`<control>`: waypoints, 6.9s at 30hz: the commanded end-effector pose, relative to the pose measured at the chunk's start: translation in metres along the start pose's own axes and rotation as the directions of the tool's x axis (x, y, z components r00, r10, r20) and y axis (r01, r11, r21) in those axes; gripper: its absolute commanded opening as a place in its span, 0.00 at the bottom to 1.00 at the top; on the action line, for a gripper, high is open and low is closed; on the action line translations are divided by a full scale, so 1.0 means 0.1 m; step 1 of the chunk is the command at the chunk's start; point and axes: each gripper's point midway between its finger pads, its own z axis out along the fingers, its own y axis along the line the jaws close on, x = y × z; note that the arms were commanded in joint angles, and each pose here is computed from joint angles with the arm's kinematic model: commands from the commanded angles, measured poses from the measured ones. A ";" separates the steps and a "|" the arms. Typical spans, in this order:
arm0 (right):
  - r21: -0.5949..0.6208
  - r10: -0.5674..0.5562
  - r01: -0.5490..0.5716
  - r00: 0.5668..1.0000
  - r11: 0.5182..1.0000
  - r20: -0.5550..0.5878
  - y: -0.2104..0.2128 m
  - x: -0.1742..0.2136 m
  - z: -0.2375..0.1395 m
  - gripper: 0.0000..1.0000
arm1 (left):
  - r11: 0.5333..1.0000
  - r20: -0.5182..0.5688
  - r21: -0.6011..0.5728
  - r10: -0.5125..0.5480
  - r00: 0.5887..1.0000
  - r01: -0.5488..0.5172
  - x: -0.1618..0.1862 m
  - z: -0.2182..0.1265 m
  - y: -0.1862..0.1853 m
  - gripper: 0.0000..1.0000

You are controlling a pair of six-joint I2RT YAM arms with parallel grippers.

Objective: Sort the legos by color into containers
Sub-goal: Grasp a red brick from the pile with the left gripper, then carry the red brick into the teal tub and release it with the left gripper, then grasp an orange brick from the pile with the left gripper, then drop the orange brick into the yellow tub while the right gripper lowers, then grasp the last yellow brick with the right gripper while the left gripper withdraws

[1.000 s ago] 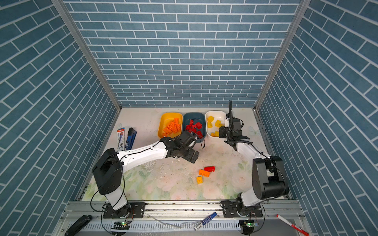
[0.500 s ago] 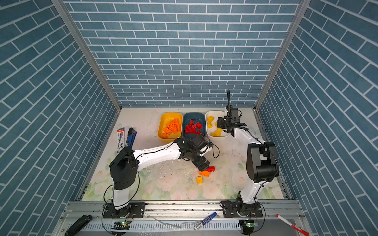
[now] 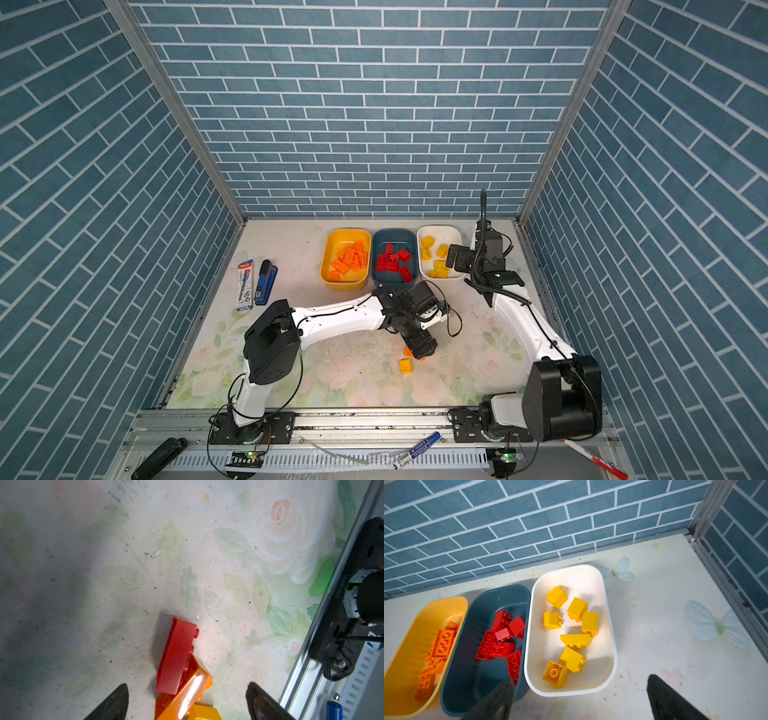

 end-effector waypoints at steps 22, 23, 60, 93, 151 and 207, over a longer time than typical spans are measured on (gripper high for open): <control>-0.035 0.045 -0.043 0.997 0.998 0.056 -0.06 0.27 -0.48 0.98 | 0.999 -0.128 -0.035 0.027 0.991 -0.032 -0.01 0.59 0.14 0.54; -0.039 0.045 -0.043 0.998 0.998 0.054 -0.05 0.27 -0.48 0.99 | 0.999 -0.126 -0.040 0.024 0.992 -0.029 -0.01 0.60 0.15 0.52; -0.199 0.031 -0.037 0.999 0.979 -0.030 0.22 0.47 -0.41 0.98 | 0.831 0.476 -0.058 -0.465 0.747 0.554 -0.60 -1.16 1.95 0.22; -0.104 0.119 -0.125 0.991 0.987 -0.060 0.00 0.75 -0.38 0.99 | 0.694 0.511 0.011 -0.623 0.592 0.720 -1.19 -0.85 2.89 0.77; 0.162 0.228 -0.199 0.955 0.967 -0.189 -0.49 1.40 -0.48 0.99 | 0.932 -0.236 -0.108 0.314 0.920 -0.346 0.39 0.45 0.16 0.66; -0.248 -0.311 0.192 0.674 0.950 -0.670 1.04 2.86 -0.91 0.86 | 0.368 0.526 -0.126 -0.762 0.377 0.921 0.56 -1.38 3.95 0.45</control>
